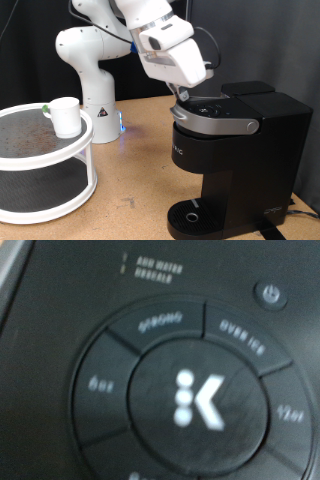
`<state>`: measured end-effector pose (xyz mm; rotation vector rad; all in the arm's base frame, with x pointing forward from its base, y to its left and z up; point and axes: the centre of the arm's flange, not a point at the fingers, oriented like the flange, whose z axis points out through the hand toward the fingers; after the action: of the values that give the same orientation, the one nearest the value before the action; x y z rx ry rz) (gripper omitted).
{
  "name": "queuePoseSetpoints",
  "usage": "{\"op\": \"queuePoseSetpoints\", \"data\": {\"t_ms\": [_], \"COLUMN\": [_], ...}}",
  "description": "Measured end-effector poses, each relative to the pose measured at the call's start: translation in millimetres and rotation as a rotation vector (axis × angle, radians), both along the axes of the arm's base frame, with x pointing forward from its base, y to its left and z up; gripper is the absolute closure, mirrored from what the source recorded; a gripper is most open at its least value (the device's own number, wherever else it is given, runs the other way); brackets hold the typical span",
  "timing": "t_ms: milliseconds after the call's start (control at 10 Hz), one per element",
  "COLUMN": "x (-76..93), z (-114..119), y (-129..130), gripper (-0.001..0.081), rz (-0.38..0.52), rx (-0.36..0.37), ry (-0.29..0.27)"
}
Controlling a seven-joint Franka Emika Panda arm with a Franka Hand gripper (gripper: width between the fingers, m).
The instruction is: Make a cup of coffee with the keurig machine
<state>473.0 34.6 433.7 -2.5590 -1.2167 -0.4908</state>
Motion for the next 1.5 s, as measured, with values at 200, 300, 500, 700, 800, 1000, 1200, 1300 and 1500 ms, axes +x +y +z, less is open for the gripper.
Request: {"op": "queuePoseSetpoints", "data": {"t_ms": [200,300,500,700,800,1000,1200,1300,1500], "x": [-4.1,-5.4,-5.5,-3.8,-1.9,1.7,2.5,4.0,3.0], "z": [-12.9,-17.9,-19.9,-16.2,-8.5,18.3,47.5,56.2,50.4], "y": [-8.2,-10.6,-14.2,-17.6,-20.9,-28.6,-32.3,-33.0,-33.6], "gripper": [0.0803,0.0803,0.0803,0.0803,0.0803,0.0803,0.0803,0.0803,0.0803], "rz": [-0.019,-0.028,-0.043,-0.074,-0.083,-0.081,-0.017,0.033,-0.016], "rx": [-0.008,-0.012,-0.005,0.061,0.113,0.214,0.278,0.291,0.294], "ry": [0.001,0.001,0.001,-0.007,-0.017,-0.017,0.004,0.015,0.037]}}
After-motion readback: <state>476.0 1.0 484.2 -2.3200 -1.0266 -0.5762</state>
